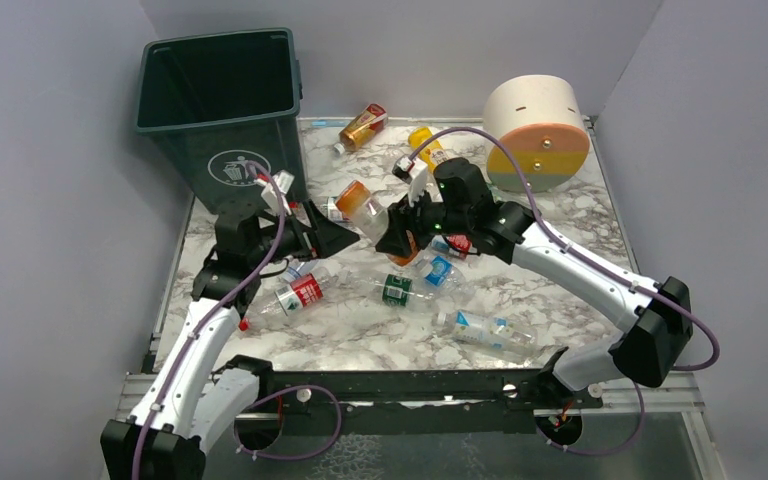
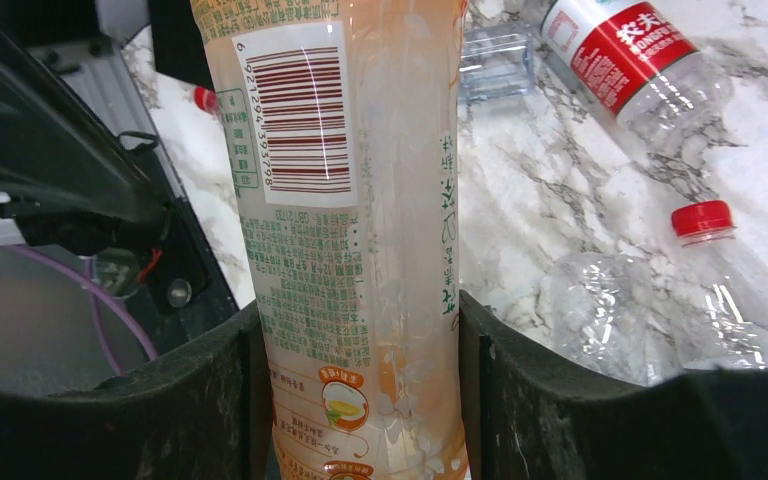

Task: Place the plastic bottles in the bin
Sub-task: Pick up the plastic bottle at the center of the board.

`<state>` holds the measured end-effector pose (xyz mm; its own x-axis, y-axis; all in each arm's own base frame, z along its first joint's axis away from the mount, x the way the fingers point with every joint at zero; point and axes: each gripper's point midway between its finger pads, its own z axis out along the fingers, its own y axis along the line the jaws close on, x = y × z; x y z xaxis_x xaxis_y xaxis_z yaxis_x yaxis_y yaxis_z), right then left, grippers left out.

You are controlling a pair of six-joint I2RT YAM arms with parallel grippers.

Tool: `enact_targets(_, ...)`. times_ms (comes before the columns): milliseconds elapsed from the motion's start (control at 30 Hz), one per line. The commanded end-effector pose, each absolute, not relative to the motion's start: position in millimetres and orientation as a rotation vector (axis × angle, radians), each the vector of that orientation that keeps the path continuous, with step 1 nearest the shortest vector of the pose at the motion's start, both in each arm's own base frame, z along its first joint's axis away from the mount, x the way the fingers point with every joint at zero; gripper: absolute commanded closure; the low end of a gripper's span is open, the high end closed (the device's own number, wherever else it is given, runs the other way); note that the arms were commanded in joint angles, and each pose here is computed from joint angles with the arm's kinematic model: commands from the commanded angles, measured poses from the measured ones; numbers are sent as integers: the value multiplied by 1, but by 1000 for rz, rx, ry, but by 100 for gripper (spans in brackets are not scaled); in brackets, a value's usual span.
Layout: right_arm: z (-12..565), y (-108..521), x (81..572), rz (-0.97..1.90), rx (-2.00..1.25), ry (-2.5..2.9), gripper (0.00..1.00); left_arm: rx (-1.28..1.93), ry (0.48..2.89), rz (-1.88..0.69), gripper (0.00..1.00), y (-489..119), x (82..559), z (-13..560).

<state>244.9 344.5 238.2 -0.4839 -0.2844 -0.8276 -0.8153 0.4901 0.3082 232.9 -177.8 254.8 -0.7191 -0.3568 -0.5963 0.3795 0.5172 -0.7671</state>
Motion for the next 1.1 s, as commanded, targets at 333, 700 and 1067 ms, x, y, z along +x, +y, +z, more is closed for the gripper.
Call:
enact_targets(333, 258, 365, 224, 1183, -886, 1964, 52, -105, 1820, -1228, 1, -221, 267, 269)
enact_targets(700, 242, 352, 213, 1178, -875, 2001, 52, -238, 1719, -1210, 3, -221, 275, 279)
enact_targets(1067, 233, 347, 216, 1129, -857, 2039, 52, -164, 1608, -1237, 5, -221, 259, 307)
